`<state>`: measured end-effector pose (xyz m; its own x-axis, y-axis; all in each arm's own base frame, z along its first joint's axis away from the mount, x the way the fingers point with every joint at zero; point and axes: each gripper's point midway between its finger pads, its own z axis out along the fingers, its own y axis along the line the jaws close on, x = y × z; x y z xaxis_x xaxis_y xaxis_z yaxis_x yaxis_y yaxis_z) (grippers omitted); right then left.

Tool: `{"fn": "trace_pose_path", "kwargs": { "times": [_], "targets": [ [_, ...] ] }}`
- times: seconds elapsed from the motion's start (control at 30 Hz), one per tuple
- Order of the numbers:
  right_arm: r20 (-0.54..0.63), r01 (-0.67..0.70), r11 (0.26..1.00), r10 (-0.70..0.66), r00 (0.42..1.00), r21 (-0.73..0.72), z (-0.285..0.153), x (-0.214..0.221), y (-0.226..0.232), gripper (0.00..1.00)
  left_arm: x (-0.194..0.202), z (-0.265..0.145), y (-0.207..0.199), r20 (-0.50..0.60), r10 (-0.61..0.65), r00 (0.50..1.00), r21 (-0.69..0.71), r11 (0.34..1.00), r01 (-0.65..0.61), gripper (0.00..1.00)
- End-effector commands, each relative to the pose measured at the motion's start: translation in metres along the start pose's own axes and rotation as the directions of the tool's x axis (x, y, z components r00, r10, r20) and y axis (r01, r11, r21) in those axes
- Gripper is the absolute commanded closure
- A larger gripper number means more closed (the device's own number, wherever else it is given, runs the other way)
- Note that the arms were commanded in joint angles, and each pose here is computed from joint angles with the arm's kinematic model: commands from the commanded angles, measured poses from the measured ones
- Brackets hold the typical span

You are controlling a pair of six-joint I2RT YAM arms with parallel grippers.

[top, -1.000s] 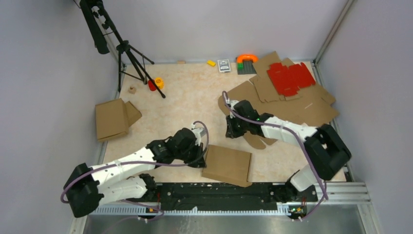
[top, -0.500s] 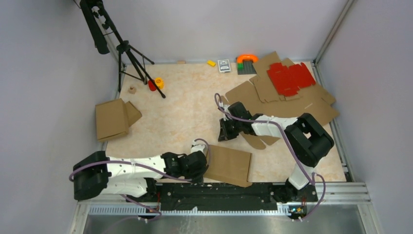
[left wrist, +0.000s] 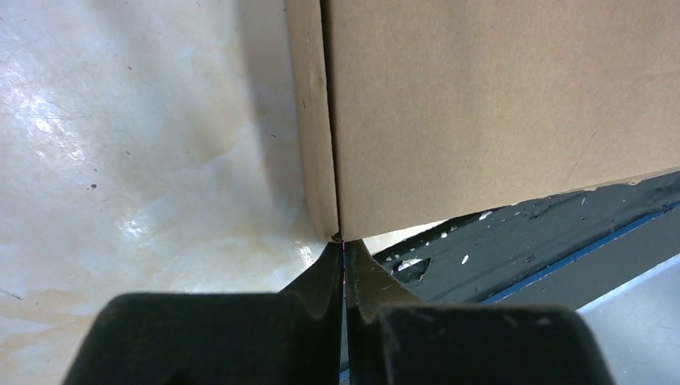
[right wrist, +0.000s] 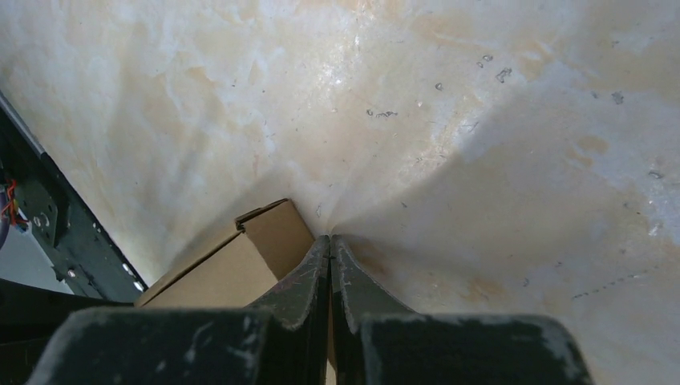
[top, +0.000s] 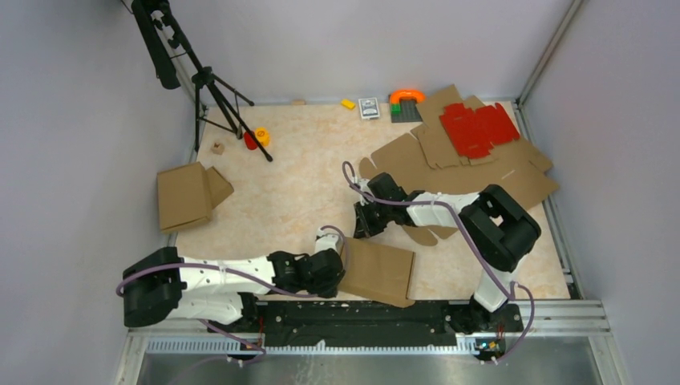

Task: Fold the paper box

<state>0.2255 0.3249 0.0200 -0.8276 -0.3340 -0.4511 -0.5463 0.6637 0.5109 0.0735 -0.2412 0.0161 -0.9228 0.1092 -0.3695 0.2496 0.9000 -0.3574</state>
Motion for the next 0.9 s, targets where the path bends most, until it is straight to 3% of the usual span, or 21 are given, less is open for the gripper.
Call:
{"fn": "trace_pose_path", "kwargs": {
  "times": [0.0,0.23,0.47,0.67,0.87],
  "targets": [
    [-0.035,0.067,0.994,-0.07,0.997,-0.084,0.007,0.008,0.021,1.0,-0.02,0.012,0.014,0.12,0.025,0.992,-0.064,0.998,-0.017,1.0],
    [-0.107,0.097,0.983,-0.114,0.988,-0.154,0.011,0.031,0.034,1.0,-0.035,0.032,0.016,0.25,0.135,0.959,-0.024,0.991,-0.133,1.0],
    [-0.131,0.121,0.968,-0.152,0.98,-0.22,0.008,0.04,0.045,1.0,-0.044,0.046,0.017,0.239,0.27,0.933,-0.111,0.962,-0.251,1.0],
    [-0.154,0.14,0.957,-0.183,0.971,-0.253,0.003,0.043,0.051,1.0,-0.054,0.042,0.029,0.231,0.319,0.919,-0.224,0.937,-0.269,1.0],
    [-0.149,0.137,0.948,-0.186,0.971,-0.288,-0.004,0.036,0.062,1.0,-0.076,0.017,0.019,0.304,0.319,0.898,-0.227,0.939,-0.257,1.0]
  ]
}}
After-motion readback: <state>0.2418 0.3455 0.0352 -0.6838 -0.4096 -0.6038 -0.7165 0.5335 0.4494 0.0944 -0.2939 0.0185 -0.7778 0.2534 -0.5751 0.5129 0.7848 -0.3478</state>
